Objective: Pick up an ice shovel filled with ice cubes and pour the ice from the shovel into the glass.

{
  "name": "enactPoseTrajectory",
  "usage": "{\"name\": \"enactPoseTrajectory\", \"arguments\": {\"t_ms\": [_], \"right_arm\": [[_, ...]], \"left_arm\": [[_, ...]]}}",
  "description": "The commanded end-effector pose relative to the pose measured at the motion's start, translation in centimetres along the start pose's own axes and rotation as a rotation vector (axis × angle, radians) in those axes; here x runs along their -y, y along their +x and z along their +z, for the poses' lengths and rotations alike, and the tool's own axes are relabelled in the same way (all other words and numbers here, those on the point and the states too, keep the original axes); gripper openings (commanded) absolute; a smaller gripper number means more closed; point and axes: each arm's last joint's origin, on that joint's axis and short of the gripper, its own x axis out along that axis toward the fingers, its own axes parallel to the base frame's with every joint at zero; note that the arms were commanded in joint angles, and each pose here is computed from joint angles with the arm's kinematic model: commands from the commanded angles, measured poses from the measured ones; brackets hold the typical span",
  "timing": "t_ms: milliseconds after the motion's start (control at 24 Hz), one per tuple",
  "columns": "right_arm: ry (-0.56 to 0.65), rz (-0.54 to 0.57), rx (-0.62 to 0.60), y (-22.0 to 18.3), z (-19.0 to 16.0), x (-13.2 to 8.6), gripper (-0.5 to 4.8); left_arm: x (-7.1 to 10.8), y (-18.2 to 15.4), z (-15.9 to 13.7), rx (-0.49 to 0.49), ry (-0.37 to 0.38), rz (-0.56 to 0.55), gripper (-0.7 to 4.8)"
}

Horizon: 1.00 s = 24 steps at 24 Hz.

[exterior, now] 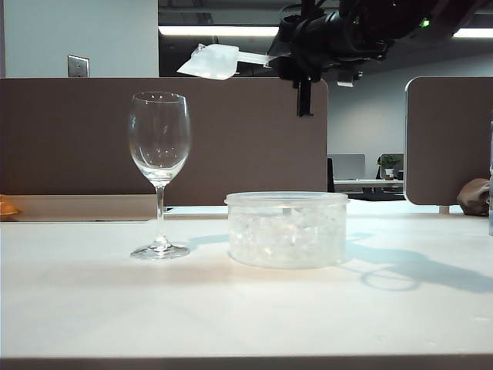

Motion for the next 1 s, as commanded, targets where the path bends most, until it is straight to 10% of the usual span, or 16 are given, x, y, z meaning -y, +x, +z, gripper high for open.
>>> {"name": "enactPoseTrajectory", "arguments": {"t_ms": [42, 1000], "right_arm": [[-0.019, 0.019, -0.02, 0.1, -0.7, -0.6, -0.06], [-0.249, -0.027, -0.068, 0.2, -2.5, -0.1, -0.06]], "left_arm": [[0.0, 0.0, 0.0, 0.0, 0.004, -0.005, -0.05], [0.0, 0.0, 0.0, 0.0, 0.004, -0.006, -0.05]]}}
